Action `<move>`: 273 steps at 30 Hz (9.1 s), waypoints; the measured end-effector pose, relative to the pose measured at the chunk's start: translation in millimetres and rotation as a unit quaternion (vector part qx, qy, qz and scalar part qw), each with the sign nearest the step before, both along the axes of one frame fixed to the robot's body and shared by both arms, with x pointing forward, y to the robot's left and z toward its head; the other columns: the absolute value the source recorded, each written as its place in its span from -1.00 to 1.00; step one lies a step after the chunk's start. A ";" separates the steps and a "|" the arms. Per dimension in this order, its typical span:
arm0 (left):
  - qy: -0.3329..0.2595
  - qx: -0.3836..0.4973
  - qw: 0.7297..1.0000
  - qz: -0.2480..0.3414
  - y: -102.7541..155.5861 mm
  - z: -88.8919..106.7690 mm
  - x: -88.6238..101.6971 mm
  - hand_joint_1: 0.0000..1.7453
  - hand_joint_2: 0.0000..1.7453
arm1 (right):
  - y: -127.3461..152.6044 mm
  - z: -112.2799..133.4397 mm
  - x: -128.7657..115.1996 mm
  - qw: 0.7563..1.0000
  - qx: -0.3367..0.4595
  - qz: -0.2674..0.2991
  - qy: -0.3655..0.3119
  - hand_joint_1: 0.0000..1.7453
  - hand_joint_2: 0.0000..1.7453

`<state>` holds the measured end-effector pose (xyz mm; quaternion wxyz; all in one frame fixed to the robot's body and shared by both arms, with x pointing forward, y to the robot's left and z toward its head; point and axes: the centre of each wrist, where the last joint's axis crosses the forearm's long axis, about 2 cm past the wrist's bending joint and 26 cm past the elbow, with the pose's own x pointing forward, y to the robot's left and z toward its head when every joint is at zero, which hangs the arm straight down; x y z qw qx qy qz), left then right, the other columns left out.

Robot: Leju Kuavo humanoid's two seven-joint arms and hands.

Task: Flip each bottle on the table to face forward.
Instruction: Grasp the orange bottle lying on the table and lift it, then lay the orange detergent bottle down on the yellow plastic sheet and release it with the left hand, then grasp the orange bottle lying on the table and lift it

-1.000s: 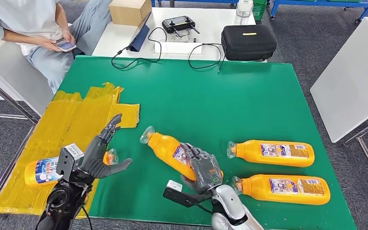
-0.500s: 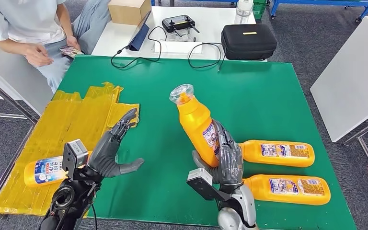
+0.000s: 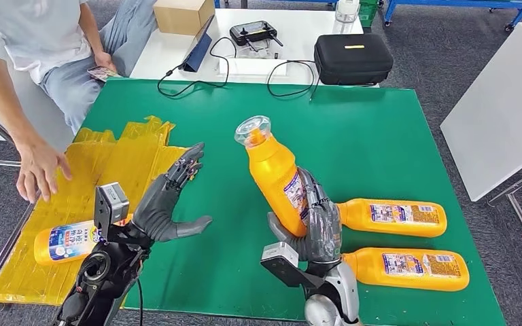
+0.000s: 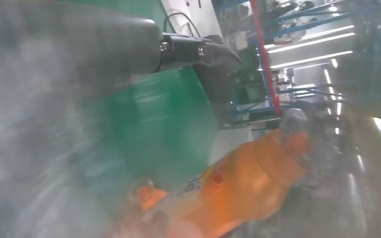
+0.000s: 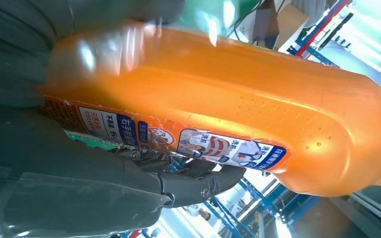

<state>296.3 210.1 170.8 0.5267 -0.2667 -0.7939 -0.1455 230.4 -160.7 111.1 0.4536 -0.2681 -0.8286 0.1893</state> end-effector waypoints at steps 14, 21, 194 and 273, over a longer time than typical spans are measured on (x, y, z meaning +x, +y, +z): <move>0.021 -0.005 1.000 -0.018 -7.2 0.4 13.4 -1.00 1.00 | 30.9 9.5 -1.3 0.997 -0.014 0.067 -0.040 0.99 1.00; 0.049 -0.023 0.998 -0.044 -10.0 -4.5 20.7 -1.00 1.00 | 53.7 13.7 1.2 0.992 -0.027 0.100 -0.070 1.00 1.00; -0.256 0.771 0.494 0.309 229.2 -30.4 86.2 1.00 1.00 | -1.2 69.5 -3.7 0.978 0.131 0.026 -0.160 -1.00 1.00; 0.138 0.736 0.649 0.136 110.9 -81.4 103.7 -1.00 1.00 | 30.2 66.1 21.6 0.990 0.095 0.066 -0.086 -1.00 1.00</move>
